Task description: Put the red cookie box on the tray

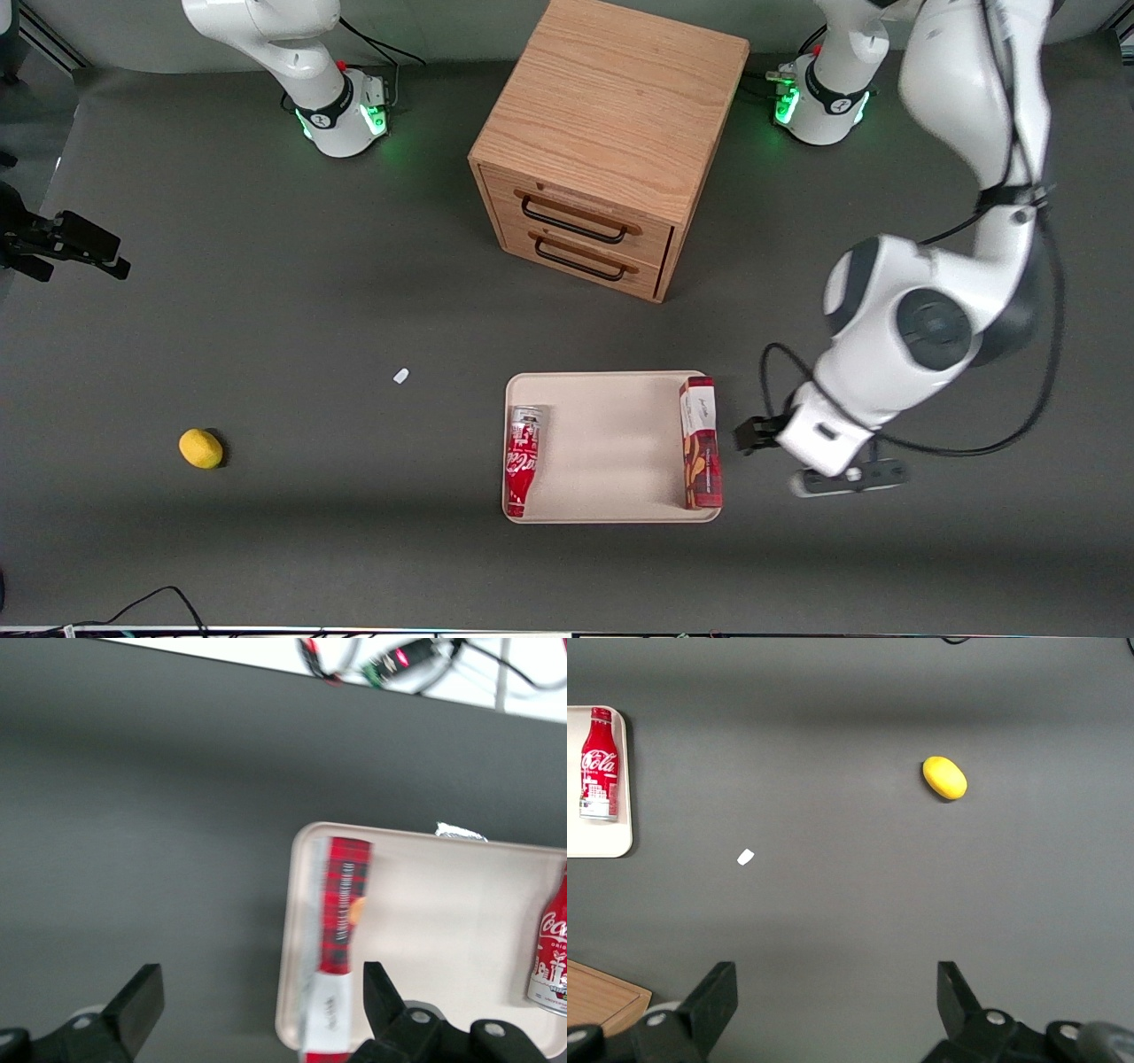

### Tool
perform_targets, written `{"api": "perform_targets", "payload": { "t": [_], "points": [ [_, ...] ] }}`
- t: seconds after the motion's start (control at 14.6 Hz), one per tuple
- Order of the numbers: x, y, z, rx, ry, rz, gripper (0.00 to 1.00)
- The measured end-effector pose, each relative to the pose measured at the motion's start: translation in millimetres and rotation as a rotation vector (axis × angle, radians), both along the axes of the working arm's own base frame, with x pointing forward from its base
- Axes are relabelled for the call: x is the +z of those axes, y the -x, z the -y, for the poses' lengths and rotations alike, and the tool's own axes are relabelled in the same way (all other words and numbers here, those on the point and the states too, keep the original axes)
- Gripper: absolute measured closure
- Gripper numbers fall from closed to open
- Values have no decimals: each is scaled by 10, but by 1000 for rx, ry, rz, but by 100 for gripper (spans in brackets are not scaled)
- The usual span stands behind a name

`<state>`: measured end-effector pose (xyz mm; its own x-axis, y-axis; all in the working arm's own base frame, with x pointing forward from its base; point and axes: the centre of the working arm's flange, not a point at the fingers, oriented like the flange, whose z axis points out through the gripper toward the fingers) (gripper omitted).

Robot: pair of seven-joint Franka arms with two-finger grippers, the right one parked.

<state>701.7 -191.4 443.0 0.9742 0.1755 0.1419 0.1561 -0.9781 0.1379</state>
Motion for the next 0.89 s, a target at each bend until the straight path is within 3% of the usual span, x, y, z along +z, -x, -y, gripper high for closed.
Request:
{"api": "perform_targets", "payload": {
  "t": [0.14, 0.41, 0.69, 0.89],
  "points": [
    [410, 193, -563, 34, -1, -32, 0],
    [1105, 717, -1376, -14, -51, -108, 0],
    [1497, 1143, -1873, -61, -79, -108, 0],
    [1717, 1465, -2058, -72, -104, -131, 0]
  ]
}}
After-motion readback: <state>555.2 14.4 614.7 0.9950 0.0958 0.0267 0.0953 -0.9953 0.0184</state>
